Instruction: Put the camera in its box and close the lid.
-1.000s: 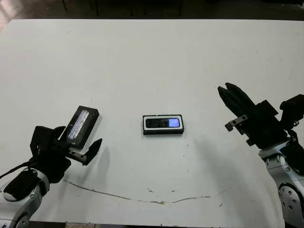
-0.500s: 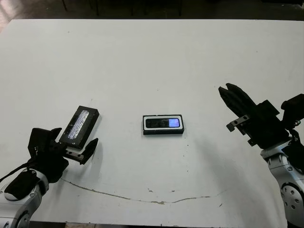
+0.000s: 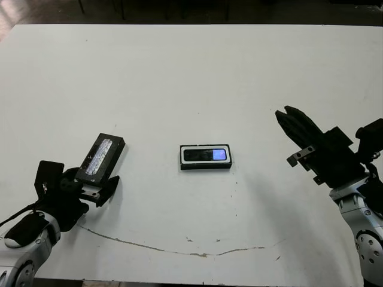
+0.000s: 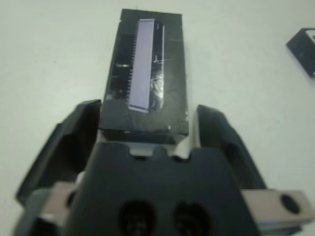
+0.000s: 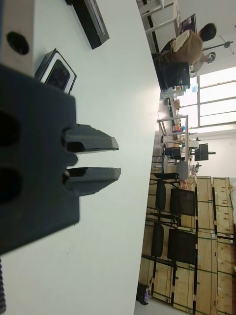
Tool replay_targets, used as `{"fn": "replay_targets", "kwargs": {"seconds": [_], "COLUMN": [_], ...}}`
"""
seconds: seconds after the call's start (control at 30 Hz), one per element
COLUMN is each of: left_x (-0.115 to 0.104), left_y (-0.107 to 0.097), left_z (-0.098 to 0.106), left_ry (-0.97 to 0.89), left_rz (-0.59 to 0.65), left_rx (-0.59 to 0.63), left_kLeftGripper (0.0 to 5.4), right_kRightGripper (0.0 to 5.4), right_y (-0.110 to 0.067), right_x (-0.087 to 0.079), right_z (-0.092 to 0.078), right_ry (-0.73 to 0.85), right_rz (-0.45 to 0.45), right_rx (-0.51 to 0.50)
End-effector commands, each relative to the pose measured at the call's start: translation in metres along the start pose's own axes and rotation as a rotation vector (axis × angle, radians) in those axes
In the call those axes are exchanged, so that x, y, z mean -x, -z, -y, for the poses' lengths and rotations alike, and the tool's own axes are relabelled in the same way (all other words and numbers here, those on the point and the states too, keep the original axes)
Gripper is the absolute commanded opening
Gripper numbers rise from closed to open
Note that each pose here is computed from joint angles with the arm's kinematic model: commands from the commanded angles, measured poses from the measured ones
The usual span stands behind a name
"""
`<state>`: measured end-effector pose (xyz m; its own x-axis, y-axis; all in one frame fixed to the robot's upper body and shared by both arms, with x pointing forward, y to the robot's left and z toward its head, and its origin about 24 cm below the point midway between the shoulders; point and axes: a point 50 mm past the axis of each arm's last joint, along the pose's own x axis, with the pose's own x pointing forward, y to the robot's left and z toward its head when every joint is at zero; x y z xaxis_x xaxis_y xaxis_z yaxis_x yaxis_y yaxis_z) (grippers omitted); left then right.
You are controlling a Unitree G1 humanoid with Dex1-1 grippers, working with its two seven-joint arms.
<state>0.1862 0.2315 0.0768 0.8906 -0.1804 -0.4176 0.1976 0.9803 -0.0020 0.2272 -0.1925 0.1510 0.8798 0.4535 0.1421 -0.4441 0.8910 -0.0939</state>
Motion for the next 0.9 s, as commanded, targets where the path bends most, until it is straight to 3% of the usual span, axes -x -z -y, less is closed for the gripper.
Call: {"fn": "replay_targets", "kwargs": {"seconds": [0.03,0.27,0.63,0.77,0.9], "left_x": [0.001,0.000,0.002,0.002,0.002], "left_y": [0.013,0.015,0.004,-0.014,-0.042], "left_z": [0.001,0.001,0.000,-0.002,-0.005], "left_ry": [-0.005,-0.024,0.015,0.079,0.171], "left_rz": [-0.076,-0.105,-0.021,0.086,0.191], "left_rx": [0.053,0.102,0.109,0.043,-0.131], "left_kLeftGripper": [3.11,1.75,1.57,1.57,1.57], "right_kRightGripper": [0.00,0.00,0.00,0.00,0.00], "right_y": [0.005,0.006,0.006,0.006,0.006], "right_x": [0.003,0.002,0.002,0.002,0.001], "right_z": [0.002,0.003,0.002,0.001,0.001], "right_ry": [0.008,0.015,0.007,0.018,0.023], "right_rz": [-0.042,-0.047,-0.038,-0.039,-0.031], "right_rx": [-0.002,0.004,0.012,0.028,0.045]}}
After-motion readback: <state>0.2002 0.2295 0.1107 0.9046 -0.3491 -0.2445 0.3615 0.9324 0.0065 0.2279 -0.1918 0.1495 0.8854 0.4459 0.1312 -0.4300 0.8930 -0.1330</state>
